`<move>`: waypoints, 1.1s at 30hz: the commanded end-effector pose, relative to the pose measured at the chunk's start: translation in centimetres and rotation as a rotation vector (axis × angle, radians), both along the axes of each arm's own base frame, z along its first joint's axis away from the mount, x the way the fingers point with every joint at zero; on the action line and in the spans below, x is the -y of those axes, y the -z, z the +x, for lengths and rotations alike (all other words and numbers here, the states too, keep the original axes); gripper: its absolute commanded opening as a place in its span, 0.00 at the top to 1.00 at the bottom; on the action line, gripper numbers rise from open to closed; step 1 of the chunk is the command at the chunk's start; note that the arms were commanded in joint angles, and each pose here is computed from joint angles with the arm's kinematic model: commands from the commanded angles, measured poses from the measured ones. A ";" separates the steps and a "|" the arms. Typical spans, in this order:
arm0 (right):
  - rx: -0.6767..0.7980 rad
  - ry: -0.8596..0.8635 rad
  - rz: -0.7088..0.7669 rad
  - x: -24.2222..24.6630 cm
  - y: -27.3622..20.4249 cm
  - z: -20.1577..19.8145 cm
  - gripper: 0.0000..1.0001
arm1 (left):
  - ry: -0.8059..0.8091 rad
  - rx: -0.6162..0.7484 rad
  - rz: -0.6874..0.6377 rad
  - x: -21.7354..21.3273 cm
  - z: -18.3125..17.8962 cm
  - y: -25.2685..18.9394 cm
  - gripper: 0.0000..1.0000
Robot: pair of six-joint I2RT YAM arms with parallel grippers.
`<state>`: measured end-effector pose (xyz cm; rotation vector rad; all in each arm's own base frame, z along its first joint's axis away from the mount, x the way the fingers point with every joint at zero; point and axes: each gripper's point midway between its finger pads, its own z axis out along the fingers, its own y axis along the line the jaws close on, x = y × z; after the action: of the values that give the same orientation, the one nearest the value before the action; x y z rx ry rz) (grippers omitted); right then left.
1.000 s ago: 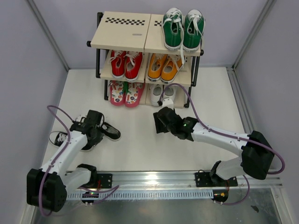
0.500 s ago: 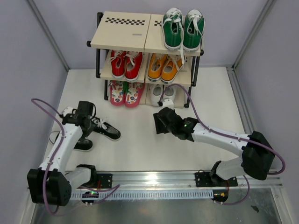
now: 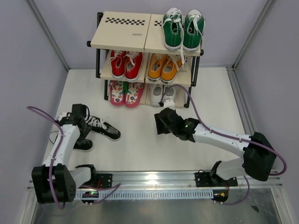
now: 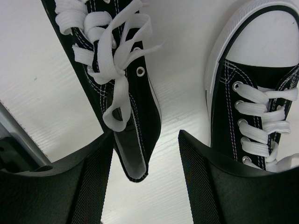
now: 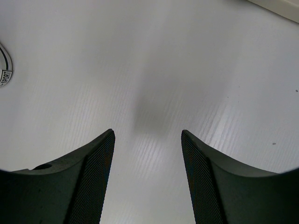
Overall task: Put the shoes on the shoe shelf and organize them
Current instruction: Move the shoe to the center of the board.
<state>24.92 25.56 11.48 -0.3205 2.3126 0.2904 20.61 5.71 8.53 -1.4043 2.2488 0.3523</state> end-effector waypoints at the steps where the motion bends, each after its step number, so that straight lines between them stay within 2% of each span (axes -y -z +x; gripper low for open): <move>1: 0.038 0.021 0.033 -0.1 -1.3 0.7 0.37 | -0.001 0.025 -0.012 0.0 0.9 1.0 0.40; 8: 0.030 0.028 0.025 0.0 -1.1 0.6 0.37 | 0.014 0.028 -0.027 0.3 1.9 2.5 0.45; 14: 0.027 0.035 0.010 0.0 -1.1 0.8 0.37 | 0.014 -0.035 -0.049 0.6 1.6 4.7 0.46; 16: 0.027 0.038 0.004 0.1 -1.1 0.9 0.37 | 0.011 -0.054 -0.053 0.7 1.3 5.1 0.51; 18: 0.031 0.037 0.003 0.1 -1.2 1.0 0.37 | 0.010 -0.069 -0.060 0.8 1.0 5.3 0.60; 19: 0.033 0.037 0.003 0.1 -1.2 1.0 0.37 | 0.009 -0.070 -0.064 0.8 0.9 5.3 0.67; 20: 0.033 0.036 0.002 0.0 -1.2 1.0 0.37 | 0.013 -0.068 -0.065 0.9 0.8 5.2 0.79; 23: 0.033 0.038 0.001 0.0 -1.2 1.2 0.37 | 0.053 -0.064 -0.056 0.8 0.8 4.6 0.99; 27: 0.026 0.038 0.004 -0.1 -1.0 1.3 0.37 | 0.114 -0.046 -0.064 1.2 0.6 3.3 1.00; 33: 0.017 0.045 0.034 -0.5 -1.4 1.6 0.37 | 0.139 0.009 -0.151 4.0 -1.4 2.7 1.00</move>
<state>25.23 24.92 10.62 -0.3101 2.3443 0.2462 20.22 3.14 5.32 -1.3256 2.3740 0.1899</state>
